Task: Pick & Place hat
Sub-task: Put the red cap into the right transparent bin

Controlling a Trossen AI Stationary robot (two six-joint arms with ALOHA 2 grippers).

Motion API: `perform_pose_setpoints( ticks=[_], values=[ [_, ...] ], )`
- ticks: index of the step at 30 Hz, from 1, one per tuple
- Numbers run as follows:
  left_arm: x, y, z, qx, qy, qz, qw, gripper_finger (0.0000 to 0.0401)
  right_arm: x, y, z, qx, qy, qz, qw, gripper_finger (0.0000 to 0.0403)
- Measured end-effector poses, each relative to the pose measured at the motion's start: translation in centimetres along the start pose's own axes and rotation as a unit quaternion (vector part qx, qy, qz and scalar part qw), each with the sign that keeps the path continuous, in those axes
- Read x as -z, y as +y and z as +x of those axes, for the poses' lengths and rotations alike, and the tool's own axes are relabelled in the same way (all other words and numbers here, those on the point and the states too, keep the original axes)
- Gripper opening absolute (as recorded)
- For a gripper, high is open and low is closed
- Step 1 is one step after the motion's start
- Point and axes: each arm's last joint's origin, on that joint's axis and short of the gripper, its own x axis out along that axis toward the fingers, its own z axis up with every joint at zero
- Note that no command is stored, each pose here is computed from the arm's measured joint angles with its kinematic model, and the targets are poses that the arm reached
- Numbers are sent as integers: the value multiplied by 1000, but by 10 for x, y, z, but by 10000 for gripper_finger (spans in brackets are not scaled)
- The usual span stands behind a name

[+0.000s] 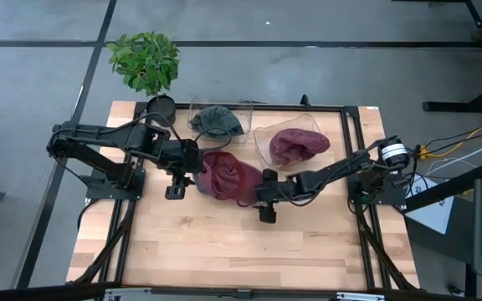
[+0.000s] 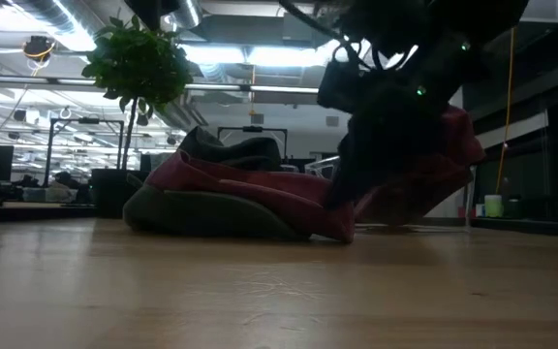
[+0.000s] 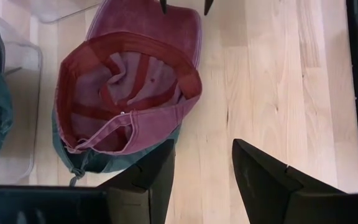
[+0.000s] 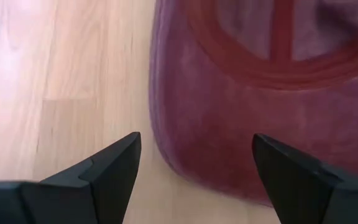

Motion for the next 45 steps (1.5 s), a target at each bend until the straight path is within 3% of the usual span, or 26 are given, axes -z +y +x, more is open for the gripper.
perform_pose_setpoints(
  ticks=[9, 13, 17, 24, 26, 31, 37, 45],
  values=[
    [0, 0, 0, -7, -1, -8, 1000, 154, 10, 0, 16, 17, 21, -7, 1000, 304],
    [0, 1, 0, -23, -4, -23, 999, 153, 11, -1, 17, 38, 18, -6, 999, 276],
    [0, 1, 0, -25, -4, -34, 999, 155, 8, -1, 17, 38, 16, -1, 999, 211],
    [0, 1, 0, -25, -6, -57, 998, 148, -3, 0, 14, 41, -2, 2, 999, 45],
    [0, 1, 0, -25, -6, -65, 998, 148, -10, 1, 12, 42, -9, 1, 999, 17],
    [0, 0, 0, -12, -4, -65, 998, 147, -28, 4, 6, 36, 15, -5, 999, 31],
    [0, 0, -5, -6, -22, -76, 997, 135, -57, 8, -12, 38, 57, -35, 997, 14],
    [7, 1, -23, -2, -59, -85, 995, 99, -98, 1, -46, 0, 29, -40, 999, 15]
  ],
)
